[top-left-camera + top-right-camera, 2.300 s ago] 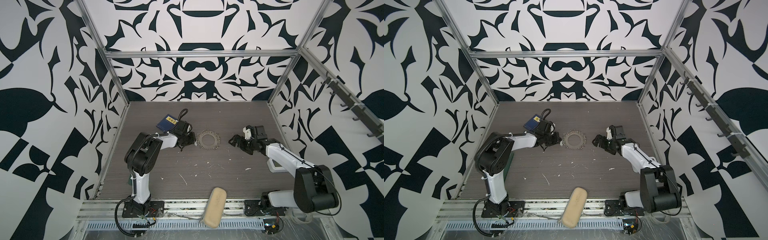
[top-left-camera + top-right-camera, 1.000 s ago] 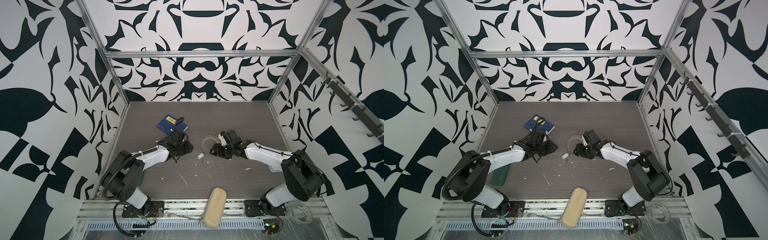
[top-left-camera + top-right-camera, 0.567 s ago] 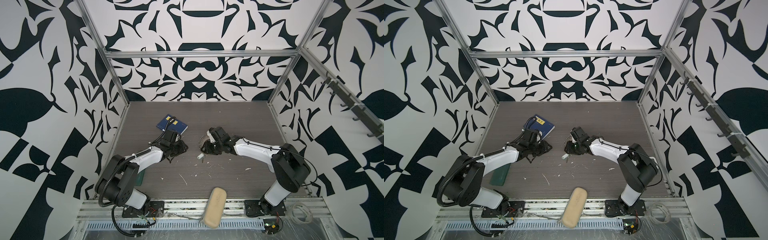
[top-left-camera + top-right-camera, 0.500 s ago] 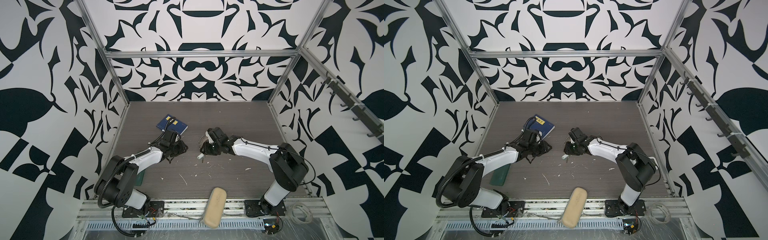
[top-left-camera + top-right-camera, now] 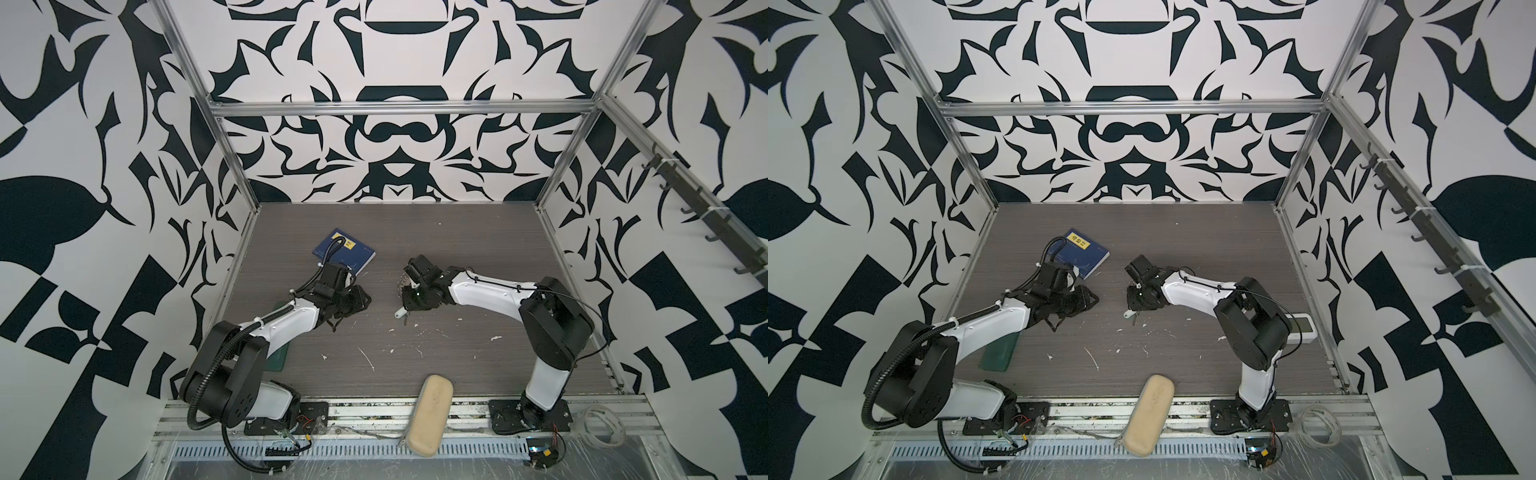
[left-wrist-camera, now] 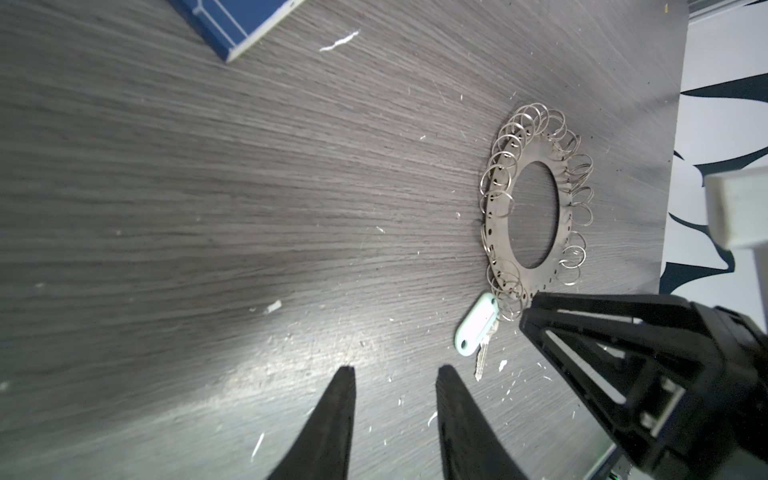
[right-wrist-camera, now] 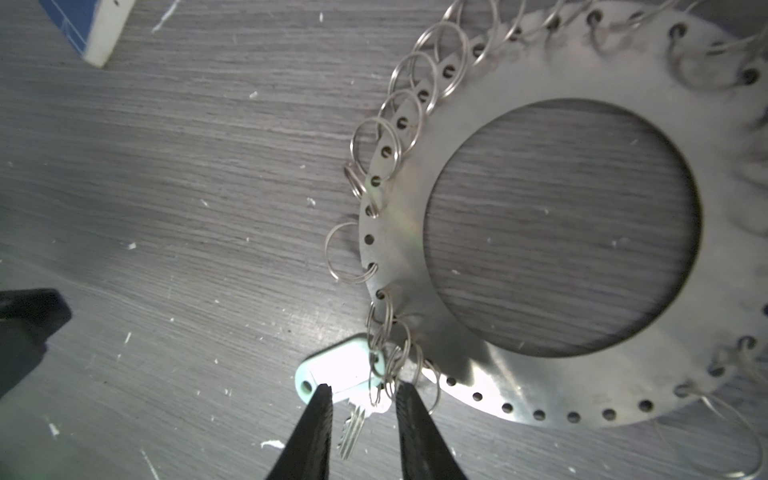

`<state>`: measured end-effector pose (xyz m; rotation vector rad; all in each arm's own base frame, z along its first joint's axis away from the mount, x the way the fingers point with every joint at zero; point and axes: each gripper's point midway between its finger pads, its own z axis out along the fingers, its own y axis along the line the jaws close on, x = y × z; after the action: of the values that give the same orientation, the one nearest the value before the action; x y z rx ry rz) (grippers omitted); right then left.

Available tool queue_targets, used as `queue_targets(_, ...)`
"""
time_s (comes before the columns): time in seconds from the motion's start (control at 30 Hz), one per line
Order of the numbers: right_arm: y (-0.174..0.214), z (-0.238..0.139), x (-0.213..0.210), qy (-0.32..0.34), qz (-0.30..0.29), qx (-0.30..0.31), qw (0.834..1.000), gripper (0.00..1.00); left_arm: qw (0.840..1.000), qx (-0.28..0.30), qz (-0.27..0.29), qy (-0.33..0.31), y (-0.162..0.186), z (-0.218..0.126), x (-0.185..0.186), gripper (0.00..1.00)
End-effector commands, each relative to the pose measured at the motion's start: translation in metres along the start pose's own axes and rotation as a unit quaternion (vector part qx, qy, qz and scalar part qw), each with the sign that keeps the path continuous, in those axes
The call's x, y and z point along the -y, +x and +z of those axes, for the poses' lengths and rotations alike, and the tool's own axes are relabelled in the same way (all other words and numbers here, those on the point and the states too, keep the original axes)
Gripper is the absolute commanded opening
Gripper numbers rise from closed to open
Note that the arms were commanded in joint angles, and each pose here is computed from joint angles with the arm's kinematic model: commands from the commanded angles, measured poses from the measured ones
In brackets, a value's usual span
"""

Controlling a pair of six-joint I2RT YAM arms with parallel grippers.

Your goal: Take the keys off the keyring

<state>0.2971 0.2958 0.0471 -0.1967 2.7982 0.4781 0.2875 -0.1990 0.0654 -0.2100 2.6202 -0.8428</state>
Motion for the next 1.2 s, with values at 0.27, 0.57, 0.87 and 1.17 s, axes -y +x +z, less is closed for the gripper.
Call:
queue_targets(0.27,-0.009,-0.006,-0.008,0.005,-0.024,0.011,1.0,0.18,1.0,-0.008,0.001,-0.009,0.005,-0.003,-0.005,0.36)
queue_targets(0.57,-0.004,0.001,-0.005,0.012,-0.025,0.0,1.0,0.17,1.0,-0.01,-0.001,-0.009,0.006,-0.003,-0.005,0.36)
queue_targets(0.87,-0.003,0.004,-0.005,0.014,-0.03,-0.004,0.999,0.08,1.0,-0.006,0.002,-0.01,0.004,-0.006,-0.004,0.36)
queue_targets(1.17,-0.011,-0.036,-0.01,0.027,-0.09,-0.006,0.996,0.0,0.999,0.012,0.044,0.007,-0.003,-0.021,0.009,0.34)
